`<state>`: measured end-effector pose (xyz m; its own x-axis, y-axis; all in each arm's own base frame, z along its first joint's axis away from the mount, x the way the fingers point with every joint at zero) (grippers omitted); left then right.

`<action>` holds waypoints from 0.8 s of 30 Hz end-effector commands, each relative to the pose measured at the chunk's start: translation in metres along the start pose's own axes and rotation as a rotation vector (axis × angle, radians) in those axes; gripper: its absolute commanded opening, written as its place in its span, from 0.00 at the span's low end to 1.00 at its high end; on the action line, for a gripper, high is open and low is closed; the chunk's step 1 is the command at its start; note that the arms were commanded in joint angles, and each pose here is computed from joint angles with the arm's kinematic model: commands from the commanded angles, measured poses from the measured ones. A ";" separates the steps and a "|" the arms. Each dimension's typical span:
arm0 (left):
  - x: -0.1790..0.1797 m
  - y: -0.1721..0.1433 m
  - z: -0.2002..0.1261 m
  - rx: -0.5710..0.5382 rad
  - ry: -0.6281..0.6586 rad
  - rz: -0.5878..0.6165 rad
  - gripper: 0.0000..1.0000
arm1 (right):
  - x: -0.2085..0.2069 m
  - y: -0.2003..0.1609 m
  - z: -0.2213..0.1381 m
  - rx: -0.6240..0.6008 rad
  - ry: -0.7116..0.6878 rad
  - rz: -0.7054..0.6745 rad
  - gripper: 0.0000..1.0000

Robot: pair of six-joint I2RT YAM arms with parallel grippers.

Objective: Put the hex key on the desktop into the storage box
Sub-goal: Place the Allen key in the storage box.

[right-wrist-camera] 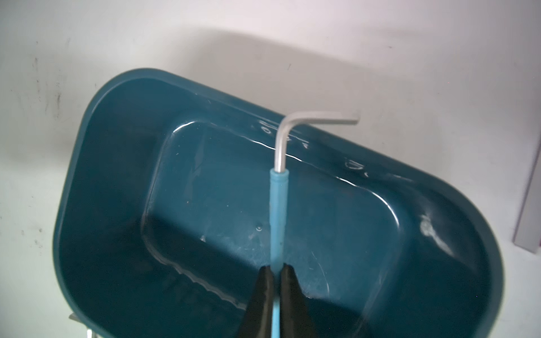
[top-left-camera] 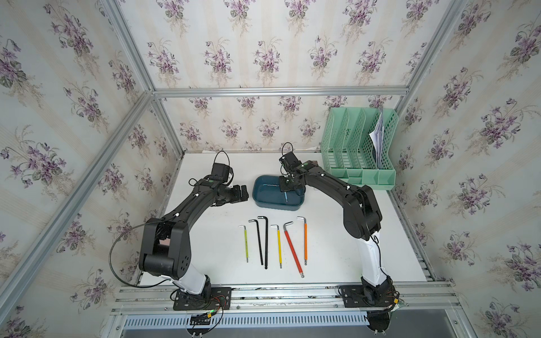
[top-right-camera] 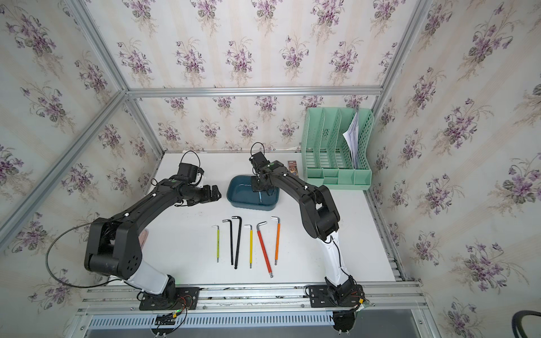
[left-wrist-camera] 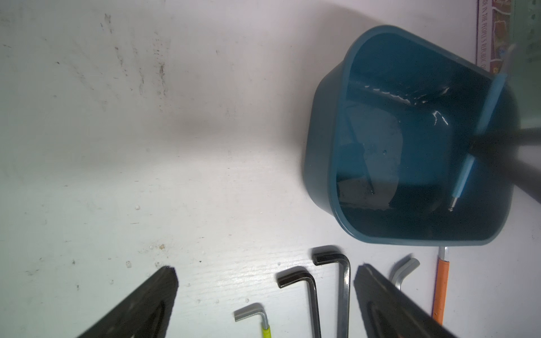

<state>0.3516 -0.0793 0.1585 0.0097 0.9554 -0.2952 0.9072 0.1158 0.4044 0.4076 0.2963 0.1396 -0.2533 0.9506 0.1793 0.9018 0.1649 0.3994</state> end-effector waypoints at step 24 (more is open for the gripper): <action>-0.016 0.024 0.010 -0.036 -0.109 0.090 0.99 | -0.002 -0.008 0.013 0.024 -0.011 -0.408 0.19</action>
<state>0.3753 -0.0947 0.1616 0.0924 0.9214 -0.3775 0.8924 0.0915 0.4420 0.4053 0.2956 0.1190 -0.5688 0.8224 0.0114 0.7572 0.5181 0.3977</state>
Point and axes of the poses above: each gripper's point midway between its finger pads, its own z axis out along the fingers, its own x axis along the line the jaws close on, y = z × x, the point moved 6 cm from there along -z, back along the fingers, and after that the axes turned 2 degrees about z, right-handed, at the moved point
